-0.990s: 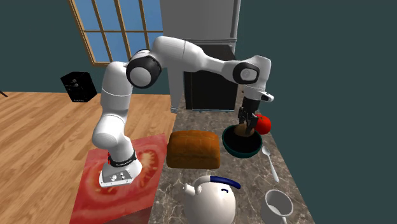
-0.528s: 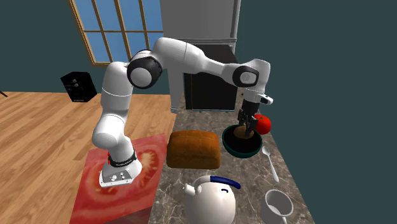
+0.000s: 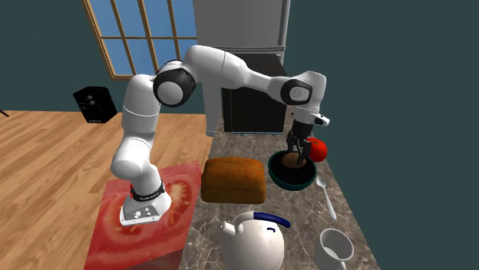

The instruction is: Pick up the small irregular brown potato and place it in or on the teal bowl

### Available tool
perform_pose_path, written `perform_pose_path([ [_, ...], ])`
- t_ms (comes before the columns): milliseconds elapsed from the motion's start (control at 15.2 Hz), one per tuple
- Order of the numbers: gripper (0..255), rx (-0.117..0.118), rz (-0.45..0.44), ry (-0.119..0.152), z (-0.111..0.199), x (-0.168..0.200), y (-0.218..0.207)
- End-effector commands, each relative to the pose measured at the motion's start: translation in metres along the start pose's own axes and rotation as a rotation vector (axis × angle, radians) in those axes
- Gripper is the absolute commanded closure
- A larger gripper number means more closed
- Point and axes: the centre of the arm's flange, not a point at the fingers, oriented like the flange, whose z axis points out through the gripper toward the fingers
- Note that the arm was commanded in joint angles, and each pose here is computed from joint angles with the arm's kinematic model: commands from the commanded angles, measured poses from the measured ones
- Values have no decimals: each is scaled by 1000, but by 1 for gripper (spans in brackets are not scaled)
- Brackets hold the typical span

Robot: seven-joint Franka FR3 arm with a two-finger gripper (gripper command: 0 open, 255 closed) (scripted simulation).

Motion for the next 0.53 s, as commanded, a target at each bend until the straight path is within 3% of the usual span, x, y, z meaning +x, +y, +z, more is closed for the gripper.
perform_pose_path([
  [0, 0, 0, 0, 0, -13, 0, 0],
  [198, 0, 0, 0, 0, -50, 0, 0],
  [462, 0, 0, 0, 0, -50, 0, 0],
])
